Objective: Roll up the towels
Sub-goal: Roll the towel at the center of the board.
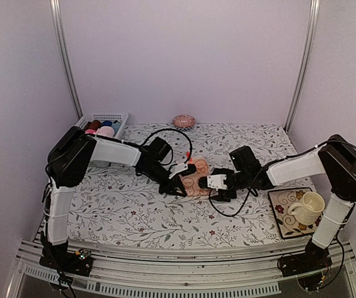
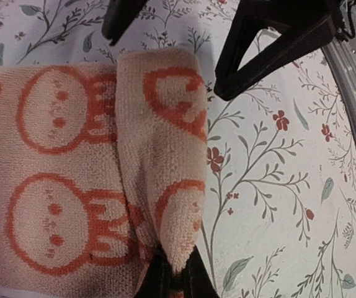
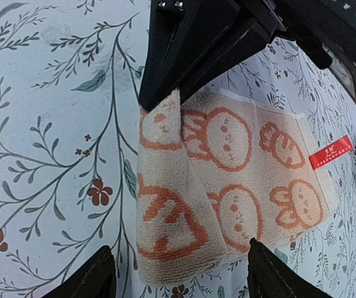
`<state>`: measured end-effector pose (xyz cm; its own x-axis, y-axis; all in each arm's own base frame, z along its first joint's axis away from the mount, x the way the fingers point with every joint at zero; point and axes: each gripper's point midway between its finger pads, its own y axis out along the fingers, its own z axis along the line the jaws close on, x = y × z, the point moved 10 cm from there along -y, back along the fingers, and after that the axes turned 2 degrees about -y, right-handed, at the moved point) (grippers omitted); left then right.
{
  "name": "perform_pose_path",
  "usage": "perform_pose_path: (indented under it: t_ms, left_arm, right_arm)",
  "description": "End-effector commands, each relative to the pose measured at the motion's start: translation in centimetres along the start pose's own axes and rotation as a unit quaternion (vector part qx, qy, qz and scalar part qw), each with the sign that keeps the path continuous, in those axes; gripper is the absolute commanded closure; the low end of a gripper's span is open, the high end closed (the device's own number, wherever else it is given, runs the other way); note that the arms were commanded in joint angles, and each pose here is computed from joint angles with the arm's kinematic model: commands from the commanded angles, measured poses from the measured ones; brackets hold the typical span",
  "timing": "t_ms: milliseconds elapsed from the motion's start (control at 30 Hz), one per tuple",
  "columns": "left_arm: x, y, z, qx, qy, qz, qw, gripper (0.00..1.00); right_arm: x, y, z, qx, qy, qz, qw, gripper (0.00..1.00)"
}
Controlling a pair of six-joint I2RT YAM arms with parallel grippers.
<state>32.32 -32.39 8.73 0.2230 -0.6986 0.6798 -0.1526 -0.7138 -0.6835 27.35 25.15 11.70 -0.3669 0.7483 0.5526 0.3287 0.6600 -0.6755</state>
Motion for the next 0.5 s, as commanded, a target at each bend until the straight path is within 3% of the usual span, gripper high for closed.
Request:
perform_pose_path:
  t_ms: [0,300,467]
  left_arm:
    - [-2.2,1.0,0.1,-0.032,-0.053,0.039,0.997,1.0]
    - [-2.3,1.1,0.6,-0.039,-0.062,0.041,0.996,1.0]
    - [-2.4,1.0,0.5,-0.042,-0.063,0.04,0.996,1.0]
  right_arm:
    - [0.8,0.9,-0.8,-0.016,-0.035,-0.005,0.999,0.27]
    - [1.3,2.8,-0.5,0.006,-0.023,-0.009,1.0,0.41]
    - [1.4,3.2,-0.2,0.009,-0.012,-0.003,1.0,0.56]
